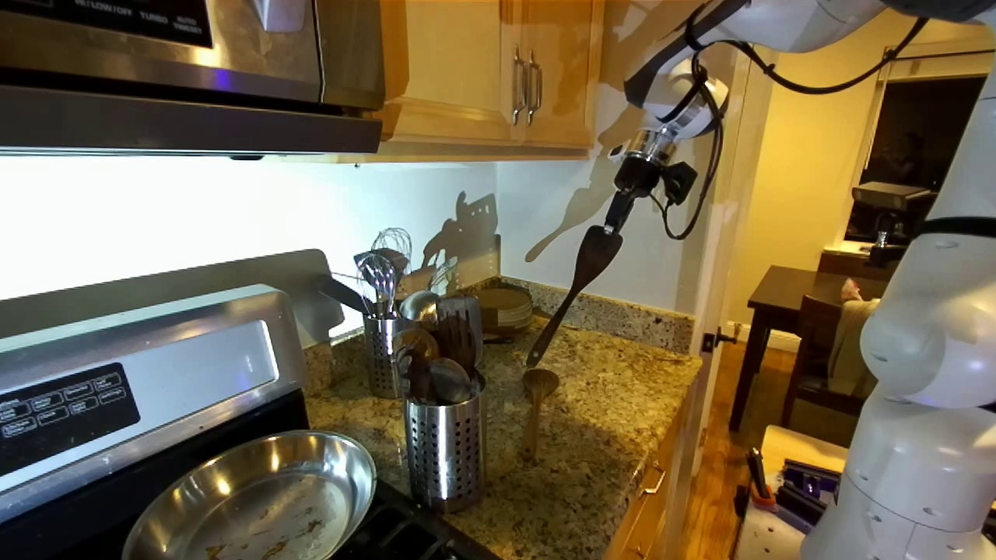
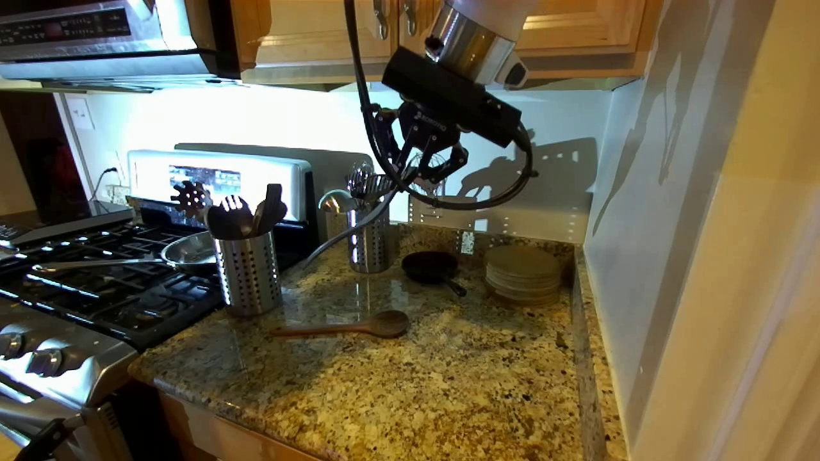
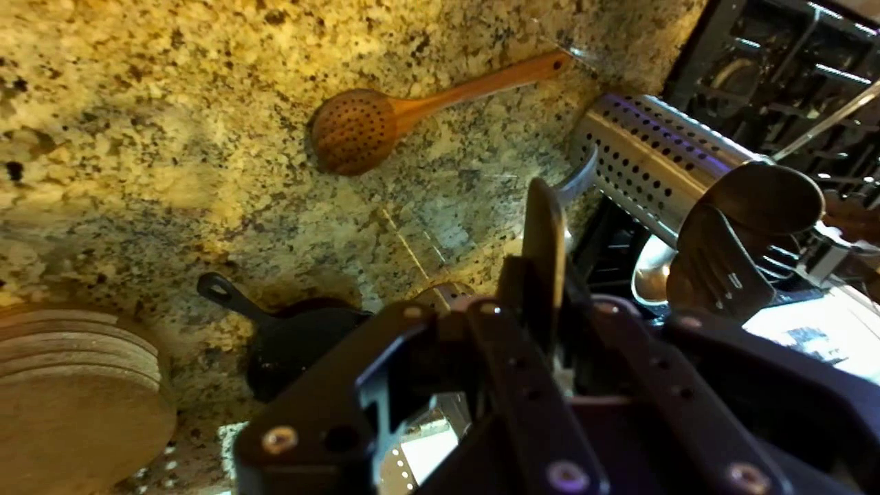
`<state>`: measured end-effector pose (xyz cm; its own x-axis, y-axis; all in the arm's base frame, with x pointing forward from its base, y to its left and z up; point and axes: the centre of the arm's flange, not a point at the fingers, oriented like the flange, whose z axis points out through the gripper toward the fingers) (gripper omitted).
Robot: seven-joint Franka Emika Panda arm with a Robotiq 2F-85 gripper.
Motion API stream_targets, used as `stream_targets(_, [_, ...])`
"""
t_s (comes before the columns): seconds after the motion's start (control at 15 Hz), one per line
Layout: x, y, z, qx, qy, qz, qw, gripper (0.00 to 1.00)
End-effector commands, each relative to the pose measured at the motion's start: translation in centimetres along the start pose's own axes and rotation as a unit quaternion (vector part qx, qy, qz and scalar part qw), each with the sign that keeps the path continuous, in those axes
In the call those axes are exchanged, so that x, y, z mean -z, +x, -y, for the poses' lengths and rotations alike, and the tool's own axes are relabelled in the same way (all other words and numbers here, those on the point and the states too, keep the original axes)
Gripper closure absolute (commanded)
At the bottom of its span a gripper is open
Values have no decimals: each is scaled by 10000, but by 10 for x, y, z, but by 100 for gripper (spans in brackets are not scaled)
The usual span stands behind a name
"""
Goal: Place the wooden spatula in the cutlery holder at the front of the countertop
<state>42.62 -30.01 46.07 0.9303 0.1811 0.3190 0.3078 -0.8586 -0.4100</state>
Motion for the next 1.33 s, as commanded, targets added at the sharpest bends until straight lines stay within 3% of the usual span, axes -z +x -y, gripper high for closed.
stream_targets(0.0, [3, -7, 36, 171, -644, 127, 9977, 93])
stream_targets(0.67, [3, -4, 91, 1118, -1748, 357, 9776, 93])
stream_targets(1.27, [11, 10, 147, 1759, -2409, 245, 9542, 94])
